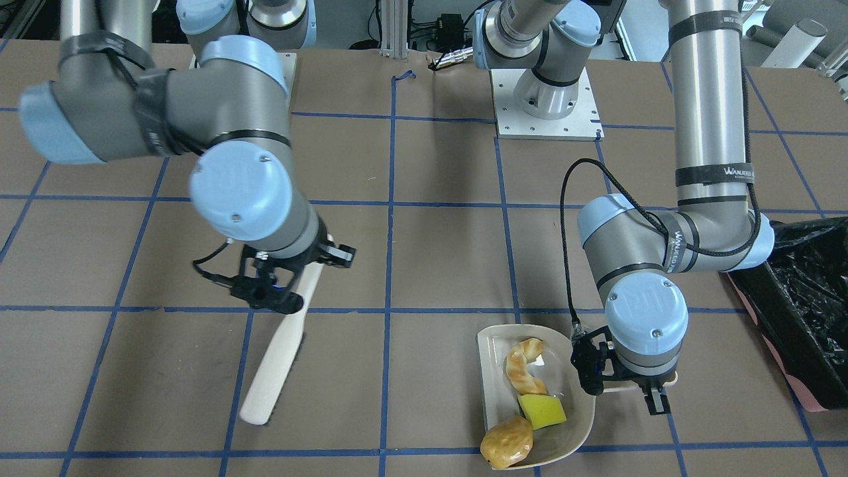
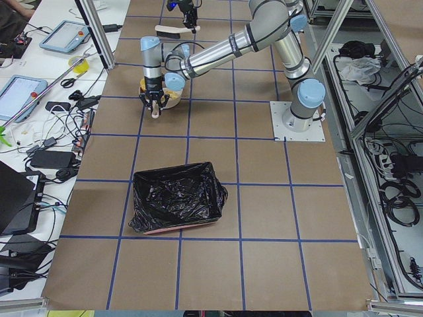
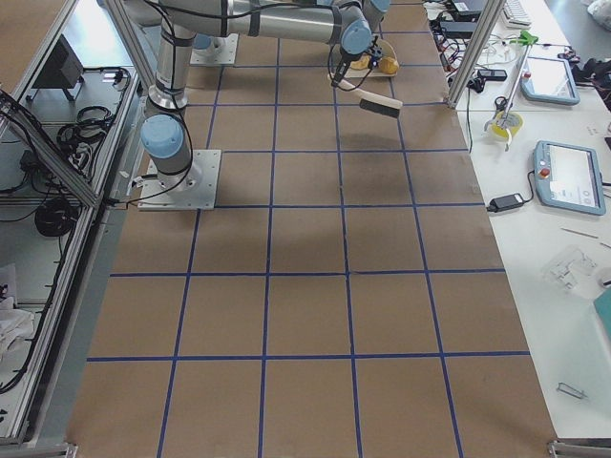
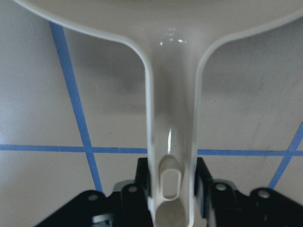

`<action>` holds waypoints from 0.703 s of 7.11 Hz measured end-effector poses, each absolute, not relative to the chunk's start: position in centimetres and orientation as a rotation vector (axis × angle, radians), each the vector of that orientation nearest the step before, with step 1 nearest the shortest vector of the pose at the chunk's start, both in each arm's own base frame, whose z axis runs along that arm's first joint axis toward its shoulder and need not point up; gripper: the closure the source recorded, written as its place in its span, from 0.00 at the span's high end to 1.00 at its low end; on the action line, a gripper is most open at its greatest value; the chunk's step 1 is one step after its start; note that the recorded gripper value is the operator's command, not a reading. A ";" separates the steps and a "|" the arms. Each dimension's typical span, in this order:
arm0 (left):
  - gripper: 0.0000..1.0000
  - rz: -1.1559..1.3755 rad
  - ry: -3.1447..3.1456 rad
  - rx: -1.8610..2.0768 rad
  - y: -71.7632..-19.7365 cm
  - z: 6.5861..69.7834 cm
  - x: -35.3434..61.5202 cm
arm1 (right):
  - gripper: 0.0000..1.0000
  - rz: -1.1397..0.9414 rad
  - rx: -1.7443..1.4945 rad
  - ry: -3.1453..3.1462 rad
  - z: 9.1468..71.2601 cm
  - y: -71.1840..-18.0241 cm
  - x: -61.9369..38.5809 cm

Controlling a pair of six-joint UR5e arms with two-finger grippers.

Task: Sweep and dump trash into bin
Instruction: 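Carry the brush back to its start spot with the right gripper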

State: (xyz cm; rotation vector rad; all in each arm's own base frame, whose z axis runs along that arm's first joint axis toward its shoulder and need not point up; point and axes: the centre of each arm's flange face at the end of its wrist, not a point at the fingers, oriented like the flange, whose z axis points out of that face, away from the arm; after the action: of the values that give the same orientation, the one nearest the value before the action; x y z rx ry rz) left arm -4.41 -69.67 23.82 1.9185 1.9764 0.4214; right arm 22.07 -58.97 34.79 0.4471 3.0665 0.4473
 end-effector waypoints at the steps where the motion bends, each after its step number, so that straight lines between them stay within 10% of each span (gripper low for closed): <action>1: 0.00 0.421 1.974 1.919 -69.7 23.8 -4.5 | 0.00 0.447 0.363 3.087 35.2 -59.3 16.8; 5: 0.00 0.372 2.005 1.923 -69.7 23.9 -4.8 | 0.00 0.513 0.095 3.102 32.9 -58.7 -1.6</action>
State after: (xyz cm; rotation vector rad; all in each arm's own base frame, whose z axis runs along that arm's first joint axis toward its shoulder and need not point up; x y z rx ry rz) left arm -4.77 -69.68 23.93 1.9232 2.0052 0.3721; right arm -1.57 -58.68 32.95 0.0953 3.1023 0.5133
